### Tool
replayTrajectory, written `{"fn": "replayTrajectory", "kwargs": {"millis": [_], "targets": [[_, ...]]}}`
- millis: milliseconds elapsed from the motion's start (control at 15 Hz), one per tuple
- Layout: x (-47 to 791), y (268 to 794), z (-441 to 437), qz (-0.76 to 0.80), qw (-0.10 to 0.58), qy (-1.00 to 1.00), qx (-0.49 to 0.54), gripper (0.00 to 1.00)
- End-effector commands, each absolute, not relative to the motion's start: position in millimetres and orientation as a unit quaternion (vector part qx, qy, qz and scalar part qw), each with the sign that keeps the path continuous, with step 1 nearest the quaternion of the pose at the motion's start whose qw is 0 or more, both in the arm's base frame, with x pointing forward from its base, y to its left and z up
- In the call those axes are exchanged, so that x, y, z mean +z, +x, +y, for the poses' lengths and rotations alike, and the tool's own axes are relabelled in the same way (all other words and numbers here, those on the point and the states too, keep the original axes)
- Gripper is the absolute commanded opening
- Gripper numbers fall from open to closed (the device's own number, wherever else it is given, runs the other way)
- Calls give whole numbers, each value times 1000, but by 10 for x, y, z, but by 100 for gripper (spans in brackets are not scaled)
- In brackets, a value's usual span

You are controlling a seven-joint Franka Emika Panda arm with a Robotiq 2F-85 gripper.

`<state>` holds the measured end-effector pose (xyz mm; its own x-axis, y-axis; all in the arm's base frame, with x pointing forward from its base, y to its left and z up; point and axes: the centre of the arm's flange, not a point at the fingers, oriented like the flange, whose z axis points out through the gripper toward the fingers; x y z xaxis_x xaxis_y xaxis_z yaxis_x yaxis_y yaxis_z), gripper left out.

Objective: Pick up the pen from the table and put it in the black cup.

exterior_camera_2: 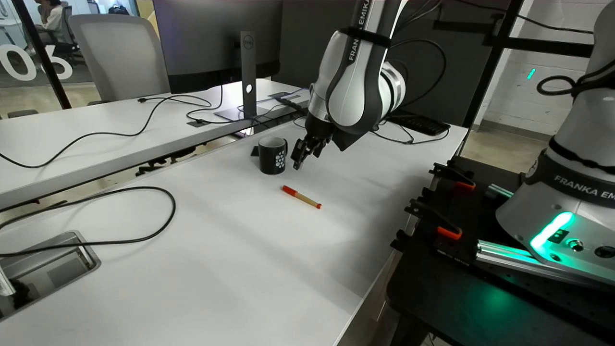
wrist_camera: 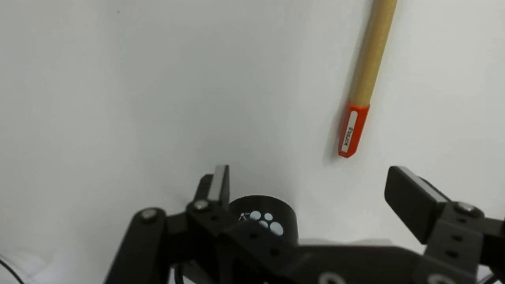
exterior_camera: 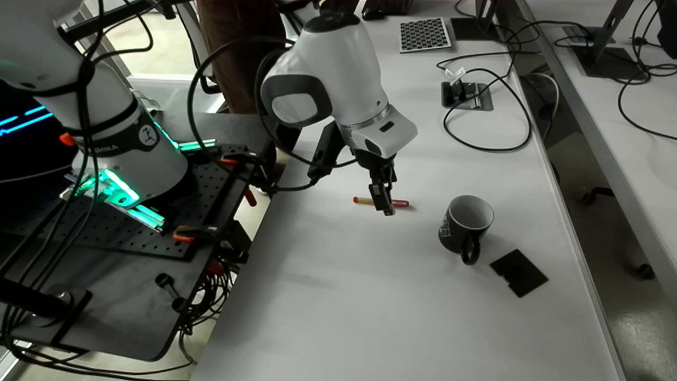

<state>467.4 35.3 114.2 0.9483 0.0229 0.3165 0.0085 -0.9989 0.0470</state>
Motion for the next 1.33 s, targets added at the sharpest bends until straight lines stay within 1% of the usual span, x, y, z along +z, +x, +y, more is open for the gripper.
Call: {"fn": "replayTrajectory", "kwargs": {"millis": [0, 600, 867, 1267], "targets": [[1064, 4733, 528, 12, 1, 992, 126, 100], [998, 4734, 1005, 5, -28, 996, 87, 100], [913, 4725, 933, -14, -18, 998, 56, 100], [847, 4742, 801, -18, 4, 999, 38, 100]]}}
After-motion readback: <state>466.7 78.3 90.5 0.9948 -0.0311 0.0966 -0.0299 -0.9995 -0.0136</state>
